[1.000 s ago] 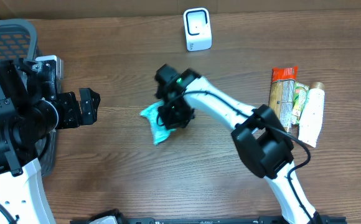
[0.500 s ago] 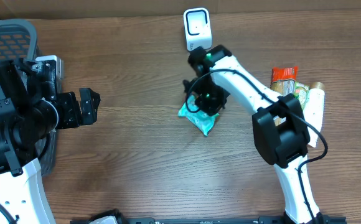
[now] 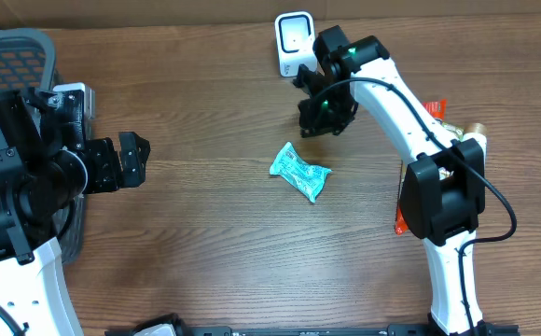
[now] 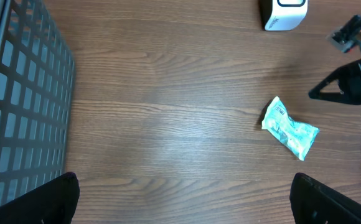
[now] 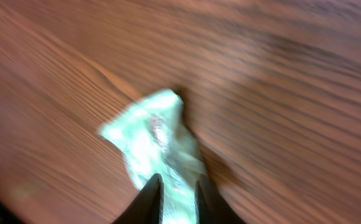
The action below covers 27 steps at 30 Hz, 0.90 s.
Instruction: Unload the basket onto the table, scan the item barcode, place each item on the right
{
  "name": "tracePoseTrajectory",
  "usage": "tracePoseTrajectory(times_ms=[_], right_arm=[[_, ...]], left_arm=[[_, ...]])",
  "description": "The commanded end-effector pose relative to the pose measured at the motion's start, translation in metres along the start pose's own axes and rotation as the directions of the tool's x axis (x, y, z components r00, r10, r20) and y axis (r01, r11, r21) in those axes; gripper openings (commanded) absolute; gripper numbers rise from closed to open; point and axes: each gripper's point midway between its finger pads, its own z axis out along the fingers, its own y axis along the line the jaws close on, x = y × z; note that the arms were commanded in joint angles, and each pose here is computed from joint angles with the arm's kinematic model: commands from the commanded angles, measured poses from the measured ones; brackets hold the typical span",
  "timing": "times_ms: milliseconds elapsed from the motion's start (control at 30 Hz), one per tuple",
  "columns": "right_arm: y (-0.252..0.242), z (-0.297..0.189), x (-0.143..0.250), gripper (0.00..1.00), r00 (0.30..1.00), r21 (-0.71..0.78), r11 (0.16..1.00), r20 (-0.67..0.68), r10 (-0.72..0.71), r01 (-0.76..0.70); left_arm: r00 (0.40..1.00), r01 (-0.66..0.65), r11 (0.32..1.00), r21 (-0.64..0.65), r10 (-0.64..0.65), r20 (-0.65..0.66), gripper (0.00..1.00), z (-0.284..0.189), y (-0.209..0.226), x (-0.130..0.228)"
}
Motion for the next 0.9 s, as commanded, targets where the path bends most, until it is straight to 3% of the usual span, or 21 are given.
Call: tracePoseTrajectory(times_ms=[0, 167, 333, 600, 833, 867], right_arm=[[0.04, 0.005, -0.001, 0.04, 0.986, -0.08, 0.983, 0.008, 0.164, -0.163], [0.024, 0.039, 0.006, 0.04, 0.938, 0.131, 0.929, 0.062, 0.342, -0.347], [0.002, 0.051, 0.006, 0.04, 0.896, 0.268, 0.856, 0.169, 0.41, -0.442], [-0.004, 0.06, 0.005, 0.04, 0.895, 0.275, 0.854, 0.188, 0.403, -0.442], [0.004, 0.086, 0.021, 0.04, 0.887, 0.232, 0.857, 0.083, 0.454, -0.46], [0.006, 0.089, 0.023, 0.16, 0.886, 0.226, 0.858, 0.068, 0.459, -0.462]], left_arm=[[1.0, -0.014, 1.0, 0.007, 0.014, -0.004, 1.0, 0.002, 0.0, 0.0], [1.0, -0.014, 1.0, 0.007, 0.014, -0.004, 1.0, 0.002, 0.0, 0.0], [1.0, -0.014, 1.0, 0.007, 0.014, -0.004, 1.0, 0.002, 0.0, 0.0], [1.0, -0.014, 1.0, 0.007, 0.014, -0.004, 1.0, 0.002, 0.0, 0.0], [1.0, -0.014, 1.0, 0.007, 0.014, -0.004, 1.0, 0.002, 0.0, 0.0], [1.0, -0.014, 1.0, 0.007, 0.014, -0.004, 1.0, 0.002, 0.0, 0.0]])
